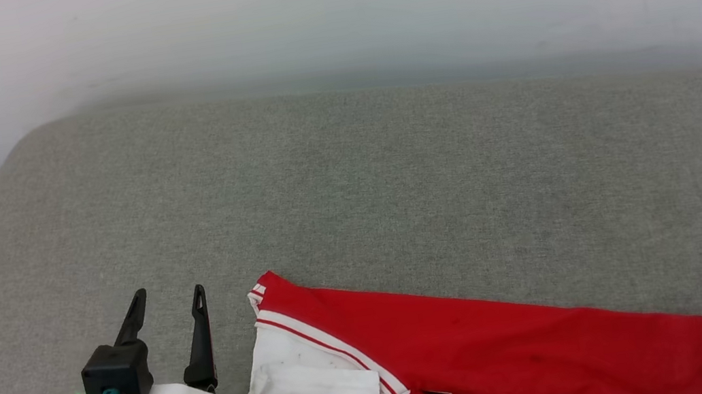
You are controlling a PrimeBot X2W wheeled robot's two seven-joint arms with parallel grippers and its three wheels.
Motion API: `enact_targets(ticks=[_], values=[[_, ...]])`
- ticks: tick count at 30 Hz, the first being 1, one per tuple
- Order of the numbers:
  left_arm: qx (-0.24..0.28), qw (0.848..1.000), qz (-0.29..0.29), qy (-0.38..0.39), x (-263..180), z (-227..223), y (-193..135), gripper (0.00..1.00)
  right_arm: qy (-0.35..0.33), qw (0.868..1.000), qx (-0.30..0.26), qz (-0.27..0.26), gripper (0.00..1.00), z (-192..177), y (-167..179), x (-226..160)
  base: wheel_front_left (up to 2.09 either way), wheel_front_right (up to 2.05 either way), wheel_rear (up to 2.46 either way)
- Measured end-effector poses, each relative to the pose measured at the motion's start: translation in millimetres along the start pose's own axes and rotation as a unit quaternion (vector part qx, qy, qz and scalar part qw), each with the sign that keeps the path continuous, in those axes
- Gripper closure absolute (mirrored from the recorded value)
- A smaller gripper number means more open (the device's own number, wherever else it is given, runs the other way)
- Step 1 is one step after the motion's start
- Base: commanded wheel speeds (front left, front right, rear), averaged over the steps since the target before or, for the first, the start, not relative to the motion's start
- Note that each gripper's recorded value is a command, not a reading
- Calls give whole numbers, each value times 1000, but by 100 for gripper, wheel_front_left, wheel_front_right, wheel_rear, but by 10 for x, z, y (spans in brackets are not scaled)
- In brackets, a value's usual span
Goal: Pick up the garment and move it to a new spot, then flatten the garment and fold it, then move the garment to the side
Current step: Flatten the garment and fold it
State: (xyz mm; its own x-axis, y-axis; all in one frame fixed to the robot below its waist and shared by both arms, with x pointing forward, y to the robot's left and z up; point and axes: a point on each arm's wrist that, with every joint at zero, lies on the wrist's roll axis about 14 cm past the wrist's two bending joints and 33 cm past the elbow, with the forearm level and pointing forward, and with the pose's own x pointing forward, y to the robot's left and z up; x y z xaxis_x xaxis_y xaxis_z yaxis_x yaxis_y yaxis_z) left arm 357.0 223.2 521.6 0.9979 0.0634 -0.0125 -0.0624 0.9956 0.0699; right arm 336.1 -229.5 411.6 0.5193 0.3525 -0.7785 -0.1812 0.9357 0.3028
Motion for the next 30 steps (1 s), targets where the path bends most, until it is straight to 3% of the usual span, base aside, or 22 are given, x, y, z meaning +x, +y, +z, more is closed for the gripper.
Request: enact_targets(ticks=[10, 23, 24, 25, 30], values=[[-7, 999, 48, -18, -68, -59, 156, 0, 68, 997, 13, 28, 0, -249, 194, 414, 0, 0, 0], [-3, 998, 53, -19, -169, -186, 107, 0, 73, 996, -15, 58, 0, -293, 450, 623, 0, 0, 0], [-3, 998, 53, -20, -179, -188, 105, 0, 72, 996, -19, 57, 63, -285, 448, 624, 0, 0, 0], [-3, 998, 54, -21, -190, -192, 109, 0, 70, 996, -22, 55, 100, -287, 436, 622, 0, 0, 0], [2, 998, 54, -20, -256, -225, 109, 0, 54, 997, -18, 42, 100, -286, 343, 578, 0, 0, 0]])
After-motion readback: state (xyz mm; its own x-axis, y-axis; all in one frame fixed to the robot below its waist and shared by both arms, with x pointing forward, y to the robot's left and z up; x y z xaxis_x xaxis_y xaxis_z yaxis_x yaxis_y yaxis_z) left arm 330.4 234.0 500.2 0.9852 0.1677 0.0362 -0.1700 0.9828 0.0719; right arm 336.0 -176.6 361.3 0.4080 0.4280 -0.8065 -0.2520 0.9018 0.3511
